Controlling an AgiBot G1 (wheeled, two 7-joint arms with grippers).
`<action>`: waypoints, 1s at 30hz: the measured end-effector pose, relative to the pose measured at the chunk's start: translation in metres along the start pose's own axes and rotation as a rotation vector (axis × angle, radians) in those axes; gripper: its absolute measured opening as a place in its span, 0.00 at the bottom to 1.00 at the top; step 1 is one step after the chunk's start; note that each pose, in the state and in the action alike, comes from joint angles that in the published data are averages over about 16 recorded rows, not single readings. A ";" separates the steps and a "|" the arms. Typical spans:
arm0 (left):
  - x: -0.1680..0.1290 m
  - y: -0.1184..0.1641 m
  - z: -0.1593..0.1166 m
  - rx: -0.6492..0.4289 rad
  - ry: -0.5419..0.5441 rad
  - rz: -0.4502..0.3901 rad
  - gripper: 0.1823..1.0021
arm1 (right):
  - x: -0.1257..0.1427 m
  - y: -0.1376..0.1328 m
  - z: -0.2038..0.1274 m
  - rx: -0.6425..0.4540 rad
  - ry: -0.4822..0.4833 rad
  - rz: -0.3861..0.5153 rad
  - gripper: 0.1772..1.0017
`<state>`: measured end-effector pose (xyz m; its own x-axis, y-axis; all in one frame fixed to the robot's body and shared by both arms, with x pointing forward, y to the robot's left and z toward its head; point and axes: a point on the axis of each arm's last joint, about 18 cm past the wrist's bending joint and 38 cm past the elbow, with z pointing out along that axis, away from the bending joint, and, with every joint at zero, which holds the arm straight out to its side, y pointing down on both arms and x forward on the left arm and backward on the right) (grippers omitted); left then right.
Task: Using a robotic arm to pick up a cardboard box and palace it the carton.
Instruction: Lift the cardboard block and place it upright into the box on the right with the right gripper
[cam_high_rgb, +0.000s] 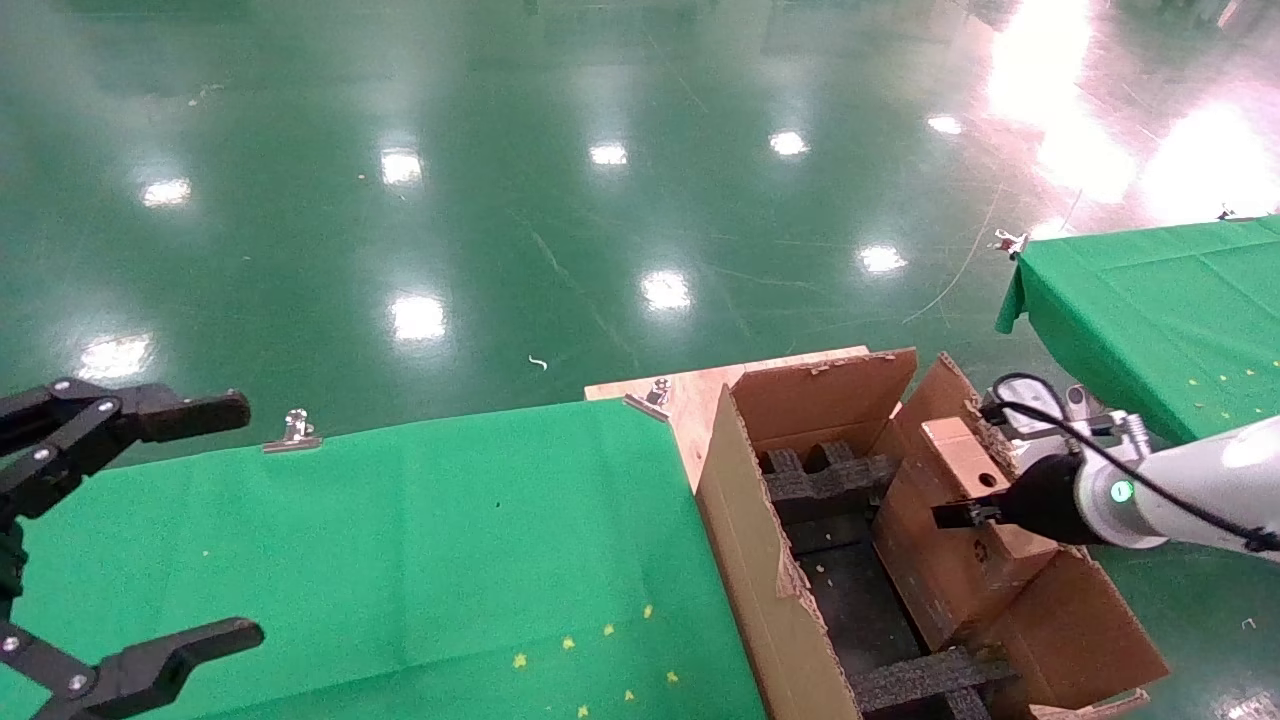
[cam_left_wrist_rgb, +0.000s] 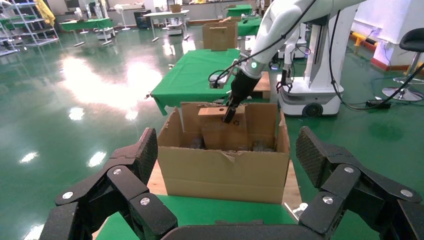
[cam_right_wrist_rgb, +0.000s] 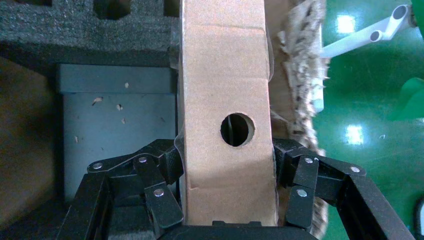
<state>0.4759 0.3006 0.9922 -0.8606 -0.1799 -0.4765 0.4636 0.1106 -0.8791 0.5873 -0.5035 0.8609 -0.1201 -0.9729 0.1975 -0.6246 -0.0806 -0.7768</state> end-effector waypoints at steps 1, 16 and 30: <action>0.000 0.000 0.000 0.000 0.000 0.000 1.00 | -0.001 0.001 0.003 -0.003 0.000 -0.001 0.16; 0.000 0.000 0.000 0.000 0.000 0.000 1.00 | -0.017 0.025 0.042 -0.065 -0.014 -0.009 0.16; 0.000 0.000 0.000 0.000 0.000 0.000 1.00 | -0.023 0.039 0.061 -0.125 -0.033 0.001 0.16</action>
<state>0.4760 0.3006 0.9922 -0.8606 -0.1800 -0.4763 0.4635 0.1106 -0.8792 0.6125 -0.4972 0.7895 -0.0971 -0.9797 0.1756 -0.7160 -0.0538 -0.6960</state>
